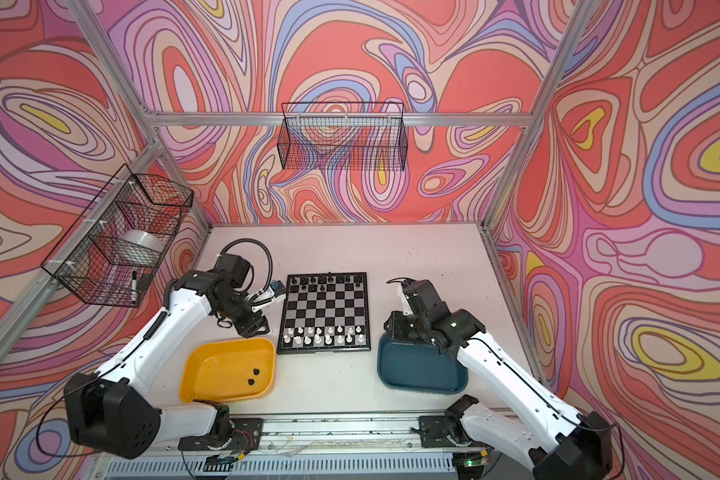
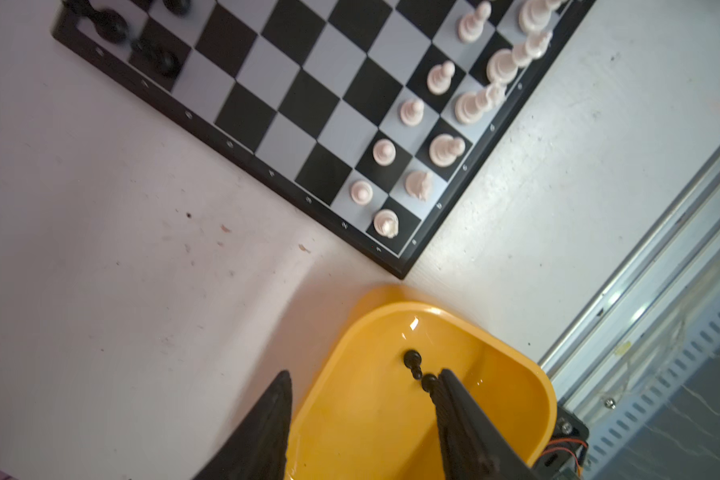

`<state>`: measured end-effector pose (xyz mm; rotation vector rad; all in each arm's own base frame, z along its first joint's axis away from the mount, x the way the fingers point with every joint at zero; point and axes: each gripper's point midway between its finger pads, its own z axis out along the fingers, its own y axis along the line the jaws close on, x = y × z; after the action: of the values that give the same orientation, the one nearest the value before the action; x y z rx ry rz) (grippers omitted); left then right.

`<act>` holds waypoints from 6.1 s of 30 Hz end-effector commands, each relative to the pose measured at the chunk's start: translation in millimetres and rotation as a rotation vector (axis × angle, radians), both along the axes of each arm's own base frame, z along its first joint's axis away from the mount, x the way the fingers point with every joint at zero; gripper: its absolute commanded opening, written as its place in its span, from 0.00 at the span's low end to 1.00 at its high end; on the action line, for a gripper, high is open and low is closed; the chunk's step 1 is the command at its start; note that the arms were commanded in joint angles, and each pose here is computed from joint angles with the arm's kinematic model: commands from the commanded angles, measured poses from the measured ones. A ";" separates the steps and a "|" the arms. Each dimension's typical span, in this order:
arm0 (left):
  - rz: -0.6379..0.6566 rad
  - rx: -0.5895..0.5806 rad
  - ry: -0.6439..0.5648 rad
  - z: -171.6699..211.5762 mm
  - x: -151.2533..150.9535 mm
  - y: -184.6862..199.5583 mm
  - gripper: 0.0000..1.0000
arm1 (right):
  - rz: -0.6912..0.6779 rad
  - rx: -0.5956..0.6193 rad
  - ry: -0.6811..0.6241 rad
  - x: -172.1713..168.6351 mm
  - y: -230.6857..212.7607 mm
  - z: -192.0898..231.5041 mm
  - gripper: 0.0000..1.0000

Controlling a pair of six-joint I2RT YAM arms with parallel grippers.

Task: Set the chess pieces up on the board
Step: 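Swing the open left gripper back and lower it over a pawn in the yellow tray, then close the left gripper on the black pawn in the yellow tray, then lift the black pawn and carry it with the left gripper toward the board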

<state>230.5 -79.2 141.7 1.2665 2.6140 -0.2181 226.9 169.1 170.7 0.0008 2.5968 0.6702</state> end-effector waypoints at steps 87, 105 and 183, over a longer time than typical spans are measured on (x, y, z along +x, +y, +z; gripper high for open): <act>-0.049 0.052 0.148 -116.4 -73.2 24.1 0.33 | 0.234 0.225 -0.011 -3.1 53.5 6.0 0.30; -0.056 0.053 0.152 -118.5 -76.2 22.6 0.24 | 0.217 0.220 -0.026 -4.6 49.2 10.0 0.29; -0.289 -0.073 -0.097 -26.7 174.1 -194.4 0.10 | 0.091 0.124 -0.013 -15.8 16.7 -5.3 0.29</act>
<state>401.3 -267.9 123.8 1.5868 2.3147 -0.2798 212.8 190.8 166.5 -0.1139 2.5506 0.8763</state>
